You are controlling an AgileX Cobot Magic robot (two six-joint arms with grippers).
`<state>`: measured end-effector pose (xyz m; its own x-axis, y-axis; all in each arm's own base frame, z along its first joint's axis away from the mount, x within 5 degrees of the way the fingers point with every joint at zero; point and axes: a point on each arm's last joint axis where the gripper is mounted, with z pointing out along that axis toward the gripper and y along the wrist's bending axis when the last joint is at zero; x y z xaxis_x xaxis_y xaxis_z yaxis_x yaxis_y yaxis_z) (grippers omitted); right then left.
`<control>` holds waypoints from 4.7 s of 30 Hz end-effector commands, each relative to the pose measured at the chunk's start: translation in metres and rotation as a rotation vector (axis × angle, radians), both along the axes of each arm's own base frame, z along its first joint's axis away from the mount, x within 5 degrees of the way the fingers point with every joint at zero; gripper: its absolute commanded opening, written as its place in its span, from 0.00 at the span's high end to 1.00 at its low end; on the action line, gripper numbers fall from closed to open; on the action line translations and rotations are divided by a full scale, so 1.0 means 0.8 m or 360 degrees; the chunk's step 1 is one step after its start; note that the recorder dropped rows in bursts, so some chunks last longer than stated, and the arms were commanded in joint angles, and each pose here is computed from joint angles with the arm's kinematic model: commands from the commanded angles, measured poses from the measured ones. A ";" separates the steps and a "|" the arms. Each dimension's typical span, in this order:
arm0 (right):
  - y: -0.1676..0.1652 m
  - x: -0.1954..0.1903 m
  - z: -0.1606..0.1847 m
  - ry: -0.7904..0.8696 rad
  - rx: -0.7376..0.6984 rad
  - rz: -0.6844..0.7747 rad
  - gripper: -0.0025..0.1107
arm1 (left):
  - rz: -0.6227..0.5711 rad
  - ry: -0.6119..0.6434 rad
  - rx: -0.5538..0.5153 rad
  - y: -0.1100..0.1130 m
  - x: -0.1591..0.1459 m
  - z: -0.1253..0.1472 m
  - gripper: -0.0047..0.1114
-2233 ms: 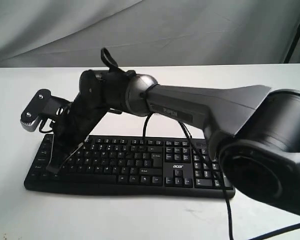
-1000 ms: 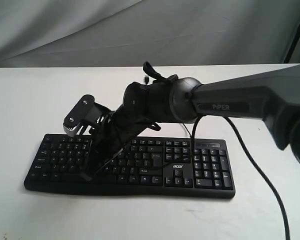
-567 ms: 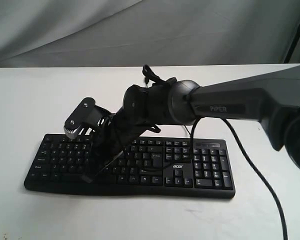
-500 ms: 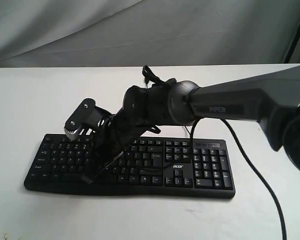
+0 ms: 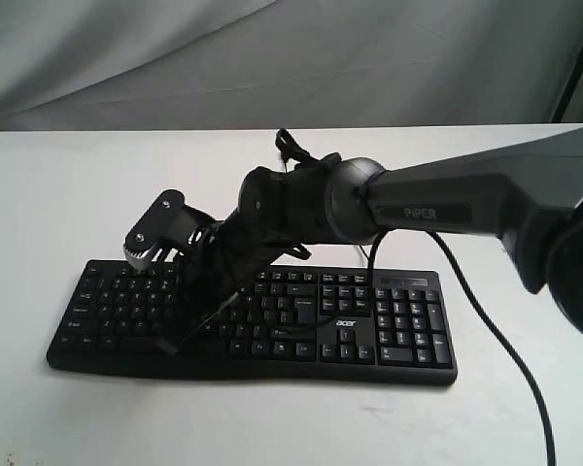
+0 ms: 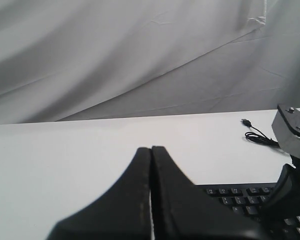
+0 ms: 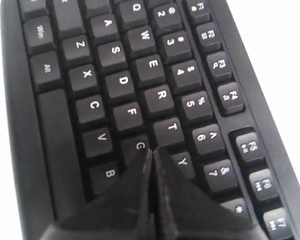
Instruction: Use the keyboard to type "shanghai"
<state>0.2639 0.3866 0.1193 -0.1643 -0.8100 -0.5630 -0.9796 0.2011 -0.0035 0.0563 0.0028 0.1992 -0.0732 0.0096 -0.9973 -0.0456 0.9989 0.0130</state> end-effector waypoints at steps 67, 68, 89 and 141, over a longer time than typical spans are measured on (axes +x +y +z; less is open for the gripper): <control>-0.005 -0.020 0.019 -0.0006 -0.0085 -0.0010 0.98 | -0.0010 -0.0011 -0.0004 0.000 0.000 0.000 0.96; -0.006 -0.020 0.018 -0.0005 -0.0088 -0.0012 0.98 | -0.0010 -0.0011 -0.0004 0.000 0.000 0.000 0.96; -0.001 -0.017 0.032 -0.0074 0.0006 -0.0012 0.98 | -0.0010 -0.0011 -0.0004 0.000 0.000 0.000 0.96; 0.005 0.003 0.019 -0.0040 -0.0099 -0.0013 0.98 | -0.0010 -0.0011 -0.0004 0.000 0.000 0.000 0.96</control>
